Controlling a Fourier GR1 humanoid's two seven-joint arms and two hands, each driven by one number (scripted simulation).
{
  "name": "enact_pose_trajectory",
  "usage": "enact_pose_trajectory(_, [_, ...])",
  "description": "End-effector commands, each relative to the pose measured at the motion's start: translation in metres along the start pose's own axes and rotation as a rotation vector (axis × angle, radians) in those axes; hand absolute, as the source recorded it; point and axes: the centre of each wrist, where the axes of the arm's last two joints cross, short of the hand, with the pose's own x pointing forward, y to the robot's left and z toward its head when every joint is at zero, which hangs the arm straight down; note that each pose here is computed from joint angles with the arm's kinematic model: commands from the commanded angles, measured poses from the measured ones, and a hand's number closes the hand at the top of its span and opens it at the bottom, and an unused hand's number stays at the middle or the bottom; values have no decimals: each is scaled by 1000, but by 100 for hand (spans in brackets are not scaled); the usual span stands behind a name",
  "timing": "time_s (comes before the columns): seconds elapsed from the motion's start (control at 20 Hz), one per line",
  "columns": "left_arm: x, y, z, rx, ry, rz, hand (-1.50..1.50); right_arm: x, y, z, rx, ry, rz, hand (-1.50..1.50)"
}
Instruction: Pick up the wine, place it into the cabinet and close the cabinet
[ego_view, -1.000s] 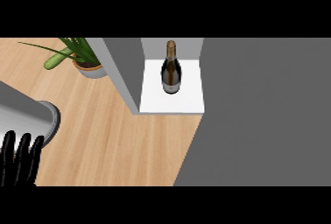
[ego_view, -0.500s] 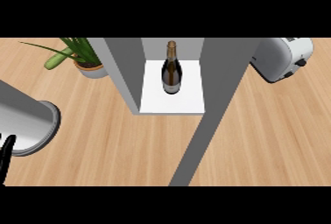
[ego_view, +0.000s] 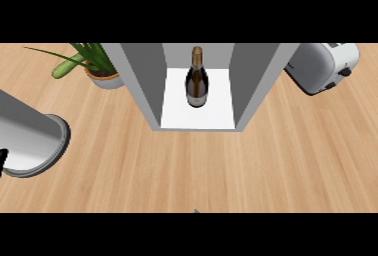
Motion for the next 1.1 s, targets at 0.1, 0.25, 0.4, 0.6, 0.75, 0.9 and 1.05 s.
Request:
enact_pose_trajectory(0.1, [-2,-7,-4,-5,2,41,-150,18,33,-20,82,-89,16,150])
enact_pose_trajectory(0.25, [4,5,-14,-22,-3,50,-150,19,29,-37,68,-72,11,150])
enact_pose_trajectory(0.4, [11,-4,-11,-39,11,61,-150,15,29,-56,54,-54,0,150])
enact_pose_trajectory(0.6, [2,-12,-11,-29,10,77,-150,30,20,-80,82,-69,-7,150])
enact_pose_trajectory(0.75, [-2,-5,-12,-9,16,68,-150,36,18,-110,46,-93,-18,150])
enact_pose_trajectory(0.9, [0,1,-14,9,4,74,-150,49,7,-144,24,-94,11,150])
enact_pose_trajectory(1.05, [3,-12,-23,2,-3,64,-150,54,11,-174,-7,-115,42,150])
